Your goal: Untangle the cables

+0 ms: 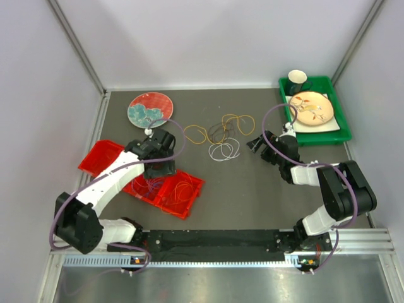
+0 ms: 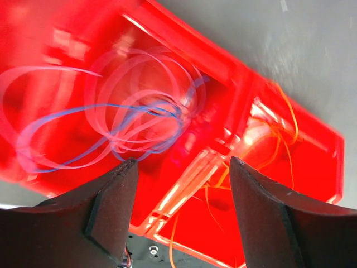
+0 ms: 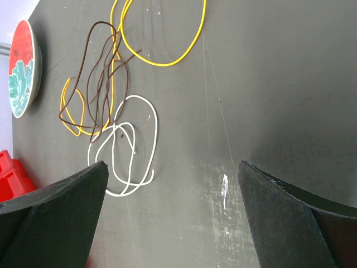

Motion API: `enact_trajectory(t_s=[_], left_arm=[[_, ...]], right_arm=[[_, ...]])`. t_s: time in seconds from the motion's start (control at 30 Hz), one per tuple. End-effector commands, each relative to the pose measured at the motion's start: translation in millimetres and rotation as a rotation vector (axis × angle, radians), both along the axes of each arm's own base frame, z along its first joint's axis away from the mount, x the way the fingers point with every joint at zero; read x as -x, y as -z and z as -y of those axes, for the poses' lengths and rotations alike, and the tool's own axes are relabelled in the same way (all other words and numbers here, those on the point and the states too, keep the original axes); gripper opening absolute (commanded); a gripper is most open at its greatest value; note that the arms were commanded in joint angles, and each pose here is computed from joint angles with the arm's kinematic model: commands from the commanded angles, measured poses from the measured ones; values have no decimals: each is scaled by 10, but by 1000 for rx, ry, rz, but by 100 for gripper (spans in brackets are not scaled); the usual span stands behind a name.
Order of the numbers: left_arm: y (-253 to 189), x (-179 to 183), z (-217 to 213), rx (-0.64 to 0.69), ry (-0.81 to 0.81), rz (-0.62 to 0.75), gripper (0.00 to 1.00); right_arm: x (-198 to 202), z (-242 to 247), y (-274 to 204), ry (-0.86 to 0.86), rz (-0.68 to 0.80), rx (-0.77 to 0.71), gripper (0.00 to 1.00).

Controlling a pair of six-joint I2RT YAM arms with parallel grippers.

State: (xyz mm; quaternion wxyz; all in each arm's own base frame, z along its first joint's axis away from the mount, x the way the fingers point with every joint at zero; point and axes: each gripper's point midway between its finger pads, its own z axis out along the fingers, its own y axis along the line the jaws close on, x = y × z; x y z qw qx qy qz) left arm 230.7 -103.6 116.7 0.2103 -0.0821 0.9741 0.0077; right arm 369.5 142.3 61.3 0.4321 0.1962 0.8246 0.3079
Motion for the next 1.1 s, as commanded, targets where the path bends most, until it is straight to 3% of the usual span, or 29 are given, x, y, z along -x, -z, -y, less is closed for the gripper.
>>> enact_trajectory(t_s=[0.0,0.1,0.27,0.37,0.63,0.8,0.9,0.93,0.97,1.0,1.07], left_arm=[[58,-95,383,116,132,44,70],[162,-71,435,108,168,11,67],[281,-26,469,96,208,-24,55],[368,-41,364,19,212,-51,52],[354,-76,255,-47,251,-34,57],[301,-146,326,-46,383,-9,60],[316,-143,457,-17,502,0,51],[311,-138,506,0,527,2,42],[331,-139,549,10,553,-8,16],[342,-137,551,2,572,-20,8],[365,-195,561,-19,586,-43,1]], right_arm=[[-151,-28,-205,-5,68,-13,99],[-150,-34,-205,-6,67,-13,99],[-152,-28,-205,-5,67,-13,99],[-154,-31,-208,-6,67,-13,99],[-152,-27,-205,-6,67,-14,99],[-148,-23,-200,-5,65,-15,99],[-150,-21,-205,-4,66,-19,99],[-153,-18,-209,-4,68,-20,99],[-151,-10,-202,-3,67,-19,99],[-148,-11,-201,-1,65,-22,99],[-153,-2,-204,0,67,-22,99]])
